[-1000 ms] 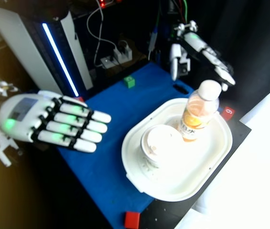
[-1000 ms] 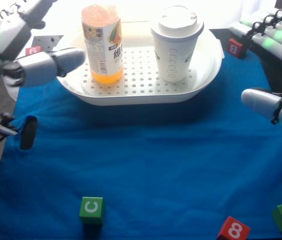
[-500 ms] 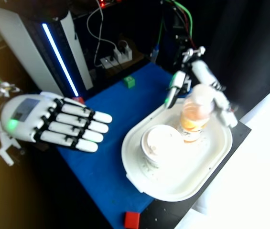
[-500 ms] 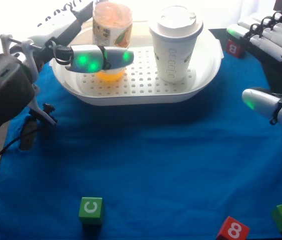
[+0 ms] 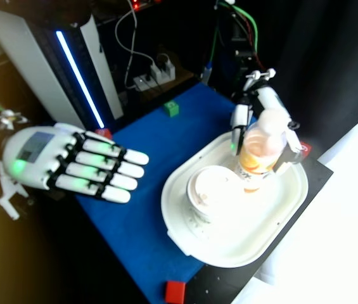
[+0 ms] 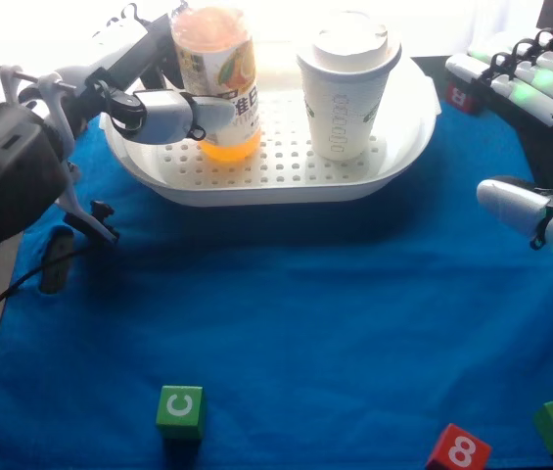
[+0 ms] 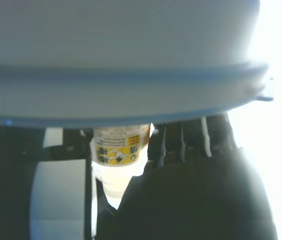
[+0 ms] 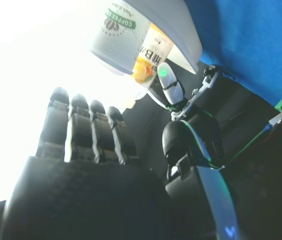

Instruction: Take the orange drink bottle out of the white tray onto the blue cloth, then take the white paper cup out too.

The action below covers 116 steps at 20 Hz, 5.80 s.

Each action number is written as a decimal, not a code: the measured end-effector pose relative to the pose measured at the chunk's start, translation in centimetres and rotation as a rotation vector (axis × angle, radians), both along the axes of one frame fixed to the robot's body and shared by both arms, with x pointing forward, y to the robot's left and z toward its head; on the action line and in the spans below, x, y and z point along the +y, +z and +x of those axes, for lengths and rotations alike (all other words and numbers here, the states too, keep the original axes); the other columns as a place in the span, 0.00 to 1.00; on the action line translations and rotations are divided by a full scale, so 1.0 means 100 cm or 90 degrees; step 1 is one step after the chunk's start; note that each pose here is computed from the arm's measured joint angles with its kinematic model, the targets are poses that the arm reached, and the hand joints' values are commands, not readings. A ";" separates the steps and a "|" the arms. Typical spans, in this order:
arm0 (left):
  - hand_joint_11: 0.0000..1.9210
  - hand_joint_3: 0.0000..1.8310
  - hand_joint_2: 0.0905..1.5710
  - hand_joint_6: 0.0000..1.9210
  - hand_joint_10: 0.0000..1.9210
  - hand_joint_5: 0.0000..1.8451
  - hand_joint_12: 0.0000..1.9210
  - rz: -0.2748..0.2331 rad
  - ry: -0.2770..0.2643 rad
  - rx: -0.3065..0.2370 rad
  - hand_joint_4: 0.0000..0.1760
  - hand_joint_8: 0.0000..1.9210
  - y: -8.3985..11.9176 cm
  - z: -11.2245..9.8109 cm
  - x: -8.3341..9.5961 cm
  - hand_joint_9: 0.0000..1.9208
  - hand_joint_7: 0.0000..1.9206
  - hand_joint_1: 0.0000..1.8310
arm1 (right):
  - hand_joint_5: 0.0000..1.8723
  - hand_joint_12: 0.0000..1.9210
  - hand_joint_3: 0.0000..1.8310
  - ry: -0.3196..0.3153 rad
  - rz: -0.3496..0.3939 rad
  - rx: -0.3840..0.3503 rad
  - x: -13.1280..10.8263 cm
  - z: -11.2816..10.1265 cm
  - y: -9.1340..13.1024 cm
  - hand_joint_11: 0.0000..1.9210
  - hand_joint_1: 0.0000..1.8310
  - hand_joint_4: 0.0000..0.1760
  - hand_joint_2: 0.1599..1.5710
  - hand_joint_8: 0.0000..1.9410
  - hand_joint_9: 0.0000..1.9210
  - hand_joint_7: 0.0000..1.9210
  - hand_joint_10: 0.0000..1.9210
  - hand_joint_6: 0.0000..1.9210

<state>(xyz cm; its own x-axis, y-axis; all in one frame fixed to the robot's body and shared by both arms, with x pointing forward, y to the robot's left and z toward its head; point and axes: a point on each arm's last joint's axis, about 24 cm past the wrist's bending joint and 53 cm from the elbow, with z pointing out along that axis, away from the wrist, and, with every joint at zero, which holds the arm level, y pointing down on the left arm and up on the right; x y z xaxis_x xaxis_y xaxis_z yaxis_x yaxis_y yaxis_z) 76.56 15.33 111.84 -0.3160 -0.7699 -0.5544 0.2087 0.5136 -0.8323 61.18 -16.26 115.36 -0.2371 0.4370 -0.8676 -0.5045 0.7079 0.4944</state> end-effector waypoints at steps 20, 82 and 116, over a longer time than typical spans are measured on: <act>0.45 0.00 0.77 0.72 1.00 0.40 1.00 -0.007 -0.152 -0.218 0.77 0.93 0.086 -0.137 0.003 0.37 0.29 0.50 | 0.00 0.45 0.00 -0.005 0.007 0.007 0.000 0.000 -0.002 0.00 0.22 0.00 0.93 0.00 0.00 0.00 0.00 0.00; 0.00 0.00 0.77 0.00 0.00 0.15 0.51 0.098 0.035 -0.139 0.07 0.00 0.038 -0.174 0.110 0.12 0.08 0.28 | 0.25 1.00 0.01 -0.011 0.002 0.037 0.098 0.150 -0.007 0.40 0.46 0.00 0.83 0.77 0.33 0.19 0.94 0.84; 0.00 0.00 0.77 0.00 0.00 0.08 0.66 0.086 0.085 -0.150 0.33 0.00 0.044 -0.174 0.130 0.14 0.06 0.34 | 0.00 0.41 0.00 0.123 0.037 0.054 0.057 -0.002 -0.016 0.00 0.30 0.21 0.73 0.00 0.00 0.00 0.03 0.00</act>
